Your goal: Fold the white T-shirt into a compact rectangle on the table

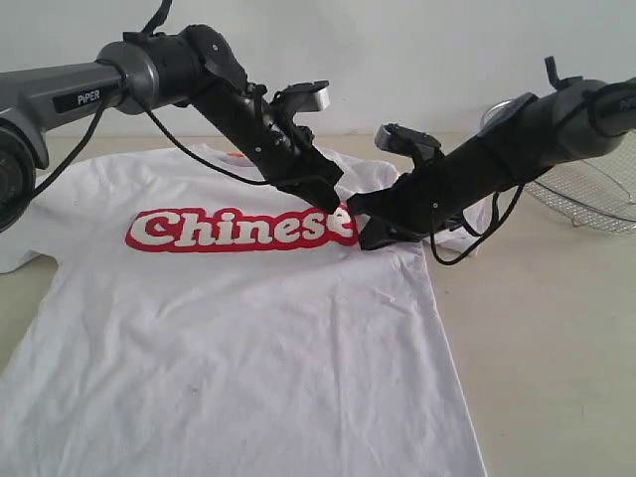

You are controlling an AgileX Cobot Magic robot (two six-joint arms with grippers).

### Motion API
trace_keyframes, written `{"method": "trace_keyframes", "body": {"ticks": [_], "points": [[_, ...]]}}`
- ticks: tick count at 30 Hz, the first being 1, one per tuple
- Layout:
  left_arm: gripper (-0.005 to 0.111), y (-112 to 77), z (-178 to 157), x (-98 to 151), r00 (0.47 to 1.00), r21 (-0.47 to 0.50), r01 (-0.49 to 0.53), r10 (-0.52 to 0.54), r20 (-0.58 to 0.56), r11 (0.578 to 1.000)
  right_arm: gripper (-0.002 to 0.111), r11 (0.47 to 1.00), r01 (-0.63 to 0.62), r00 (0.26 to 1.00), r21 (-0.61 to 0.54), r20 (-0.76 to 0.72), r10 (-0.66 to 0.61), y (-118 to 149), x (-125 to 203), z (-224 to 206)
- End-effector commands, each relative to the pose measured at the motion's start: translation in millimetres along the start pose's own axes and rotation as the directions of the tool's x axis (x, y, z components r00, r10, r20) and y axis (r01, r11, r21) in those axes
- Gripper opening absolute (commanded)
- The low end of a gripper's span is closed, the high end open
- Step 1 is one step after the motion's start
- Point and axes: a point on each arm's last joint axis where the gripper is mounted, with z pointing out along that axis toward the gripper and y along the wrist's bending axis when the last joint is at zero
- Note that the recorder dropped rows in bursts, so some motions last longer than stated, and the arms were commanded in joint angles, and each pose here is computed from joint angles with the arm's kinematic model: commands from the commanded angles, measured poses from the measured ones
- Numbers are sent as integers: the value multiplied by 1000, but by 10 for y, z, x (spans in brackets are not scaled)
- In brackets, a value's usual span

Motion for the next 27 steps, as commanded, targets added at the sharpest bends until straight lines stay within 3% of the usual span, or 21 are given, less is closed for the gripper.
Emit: {"method": "trace_keyframes", "body": {"ticks": [1,7,10,12,14,20,27], "points": [[4,-11,-32,-21,1000,0,5,-5,8,1000,4,998,57,998,11,40,-57,121,-117,-247],[4,1,-32,-12,1000,-14,-4,4,-2,1000,6,986,67,994,151,71,-78,18,-245,-750],[4,4,-32,-12,1000,-17,-5,5,-2,1000,25,978,54,998,204,31,-61,-187,-209,-905],[4,6,-32,-15,1000,-19,3,-3,1,1000,46,974,8,999,225,42,-18,-316,-201,-971],[4,5,-32,-16,1000,-18,4,-4,2,1000,56,973,-12,998,232,55,-1,-374,-204,-1008],[4,-16,-79,-49,1000,-23,6,-6,21,1000,43,967,-77,992,241,115,50,-400,-244,-1023],[4,-248,-471,-228,995,-13,-20,21,93,1000,43,971,-108,993,212,76,93,-378,-203,-1025]]}}
